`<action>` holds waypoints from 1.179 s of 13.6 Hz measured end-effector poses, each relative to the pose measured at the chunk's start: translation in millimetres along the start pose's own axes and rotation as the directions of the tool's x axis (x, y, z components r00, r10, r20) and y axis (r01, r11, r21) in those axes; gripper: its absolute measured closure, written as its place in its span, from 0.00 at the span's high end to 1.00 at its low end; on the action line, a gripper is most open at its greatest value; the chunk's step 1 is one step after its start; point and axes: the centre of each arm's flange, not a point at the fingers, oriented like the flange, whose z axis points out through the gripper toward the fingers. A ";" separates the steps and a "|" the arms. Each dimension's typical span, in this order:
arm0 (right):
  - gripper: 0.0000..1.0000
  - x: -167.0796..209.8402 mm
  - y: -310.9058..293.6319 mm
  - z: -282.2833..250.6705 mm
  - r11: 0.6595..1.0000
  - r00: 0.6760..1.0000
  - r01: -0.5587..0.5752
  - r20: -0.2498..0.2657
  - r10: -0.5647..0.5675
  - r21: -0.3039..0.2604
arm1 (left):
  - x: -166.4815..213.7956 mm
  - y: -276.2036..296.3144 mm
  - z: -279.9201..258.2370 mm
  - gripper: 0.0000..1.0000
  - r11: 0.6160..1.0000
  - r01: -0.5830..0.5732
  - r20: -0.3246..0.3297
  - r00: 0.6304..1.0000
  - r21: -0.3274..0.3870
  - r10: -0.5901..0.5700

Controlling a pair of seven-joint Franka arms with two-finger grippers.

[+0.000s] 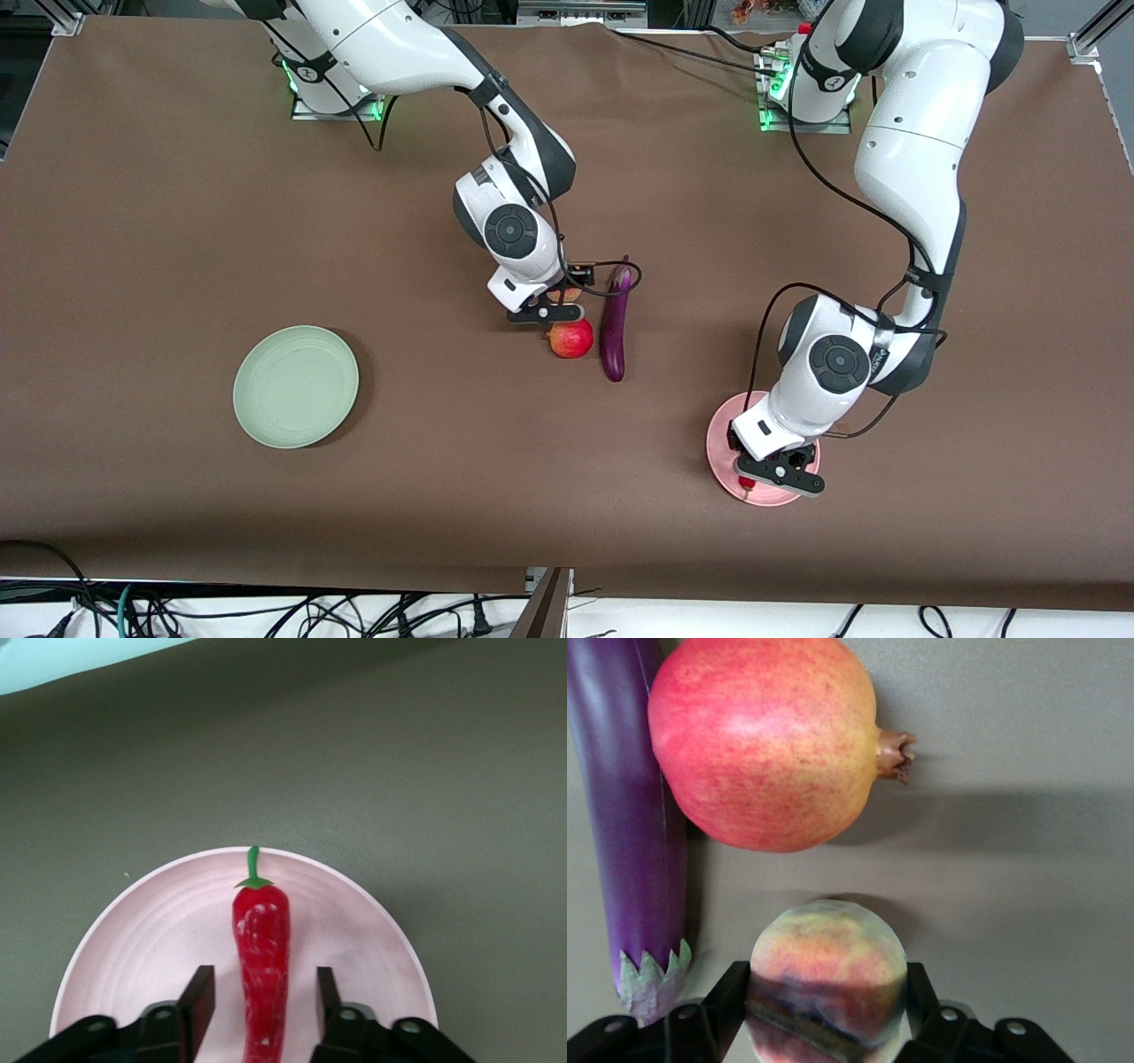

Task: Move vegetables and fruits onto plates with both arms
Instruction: 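Release the chili on the pink plate while the right gripper lifts the peach, then place the peach on the green plate while the left gripper reaches the eggplant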

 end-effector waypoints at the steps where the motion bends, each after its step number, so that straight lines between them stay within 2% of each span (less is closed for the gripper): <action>1: 0.76 0.6 0.2 -0.5 1.000 1.000 0.000 -0.002 0.000 0.000 | 1.4 -2.2 -1.7 0.69 1.000 0.021 -0.003 1.000 -0.016 -0.021; 4: 0.76 17.8 14.3 -22.3 1.000 1.000 -0.007 -0.020 0.007 -0.009 | 4.3 -4.3 -6.2 0.99 0.996 0.064 -0.003 0.998 -0.056 -0.064; 6: 0.76 40.1 48.3 -65.6 0.999 1.000 0.001 -0.006 -0.001 -0.036 | 4.2 -4.3 -15.9 1.00 0.993 0.092 0.051 0.995 -0.079 -0.088; 9: 0.76 86.7 142.5 -126.8 0.993 0.999 0.050 -0.015 -0.052 -0.103 | -5.7 -7.8 -48.9 1.00 0.986 0.135 0.232 0.967 -0.103 -0.108; 11: 0.76 117.6 216.1 -148.1 0.983 0.993 0.112 -0.032 -0.118 -0.142 | -21.6 -13.9 -67.8 1.00 0.978 0.169 0.384 0.917 -0.121 -0.111; 13: 0.76 140.0 292.2 -161.8 0.974 0.984 0.168 -0.027 -0.174 -0.154 | -37.2 -7.2 -81.8 1.00 0.971 0.189 0.508 0.857 -0.149 -0.089; 14: 0.76 149.1 333.8 -167.3 0.970 0.981 0.188 -0.023 -0.194 -0.152 | -42.5 7.1 -88.9 1.00 0.968 0.188 0.549 0.833 -0.165 -0.068; 16: 0.76 159.5 399.4 -170.1 0.964 0.974 0.220 -0.019 -0.225 -0.148 | -51.3 51.0 -99.3 1.00 0.966 0.162 0.585 0.811 -0.199 -0.016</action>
